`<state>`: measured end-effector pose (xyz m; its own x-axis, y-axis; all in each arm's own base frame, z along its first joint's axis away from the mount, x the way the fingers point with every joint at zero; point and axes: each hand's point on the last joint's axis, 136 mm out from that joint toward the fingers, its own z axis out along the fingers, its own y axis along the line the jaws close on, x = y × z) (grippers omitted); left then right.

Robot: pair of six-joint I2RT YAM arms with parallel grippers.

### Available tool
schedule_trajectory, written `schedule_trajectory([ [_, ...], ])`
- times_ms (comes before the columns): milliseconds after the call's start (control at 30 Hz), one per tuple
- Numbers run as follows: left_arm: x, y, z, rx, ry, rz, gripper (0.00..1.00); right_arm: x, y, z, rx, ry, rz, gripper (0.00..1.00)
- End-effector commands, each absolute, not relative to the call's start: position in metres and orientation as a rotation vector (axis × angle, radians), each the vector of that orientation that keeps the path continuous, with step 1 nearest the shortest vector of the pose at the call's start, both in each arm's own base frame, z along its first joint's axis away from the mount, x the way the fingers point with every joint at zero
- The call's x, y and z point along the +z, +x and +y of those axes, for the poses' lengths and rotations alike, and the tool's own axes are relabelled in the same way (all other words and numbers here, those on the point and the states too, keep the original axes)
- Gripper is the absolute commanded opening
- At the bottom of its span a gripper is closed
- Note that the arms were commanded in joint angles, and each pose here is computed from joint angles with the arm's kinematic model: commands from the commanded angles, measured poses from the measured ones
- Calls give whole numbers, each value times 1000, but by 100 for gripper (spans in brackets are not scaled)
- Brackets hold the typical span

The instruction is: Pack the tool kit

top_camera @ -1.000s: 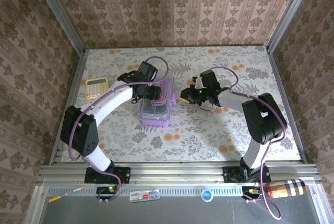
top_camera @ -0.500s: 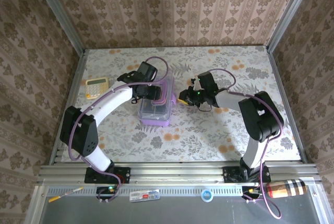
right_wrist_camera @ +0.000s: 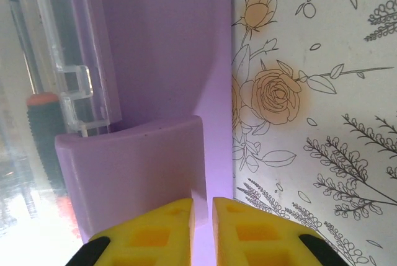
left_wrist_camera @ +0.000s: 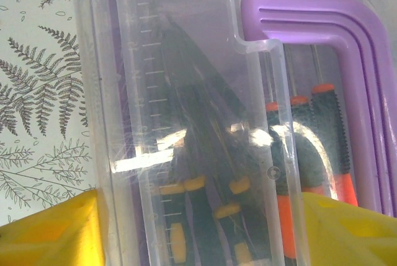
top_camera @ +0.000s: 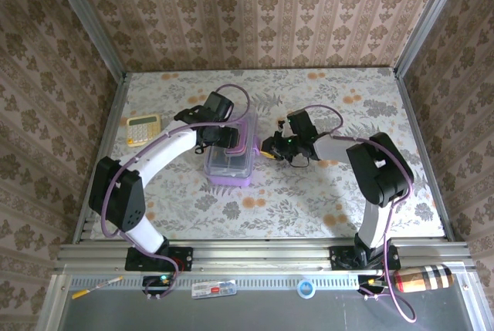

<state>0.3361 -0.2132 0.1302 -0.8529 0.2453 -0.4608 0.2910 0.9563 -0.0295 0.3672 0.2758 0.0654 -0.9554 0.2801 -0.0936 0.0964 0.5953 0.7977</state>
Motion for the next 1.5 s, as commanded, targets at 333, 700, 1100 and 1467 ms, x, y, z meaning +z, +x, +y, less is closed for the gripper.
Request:
schedule_trajectory([
  [333,52,277,-214,-121,495,2948,48,75,377,290,1291,253,2589,18],
  [700,50,275,-216,-129,498,2948,48,72,375,292,1299,248,2590,19],
  [1100,43,272,-224,-163,501,2964,47,62,376,298,1319,261,2603,21],
  [1467,41,271,-230,-188,509,2968,47,53,375,299,1312,275,2619,23],
])
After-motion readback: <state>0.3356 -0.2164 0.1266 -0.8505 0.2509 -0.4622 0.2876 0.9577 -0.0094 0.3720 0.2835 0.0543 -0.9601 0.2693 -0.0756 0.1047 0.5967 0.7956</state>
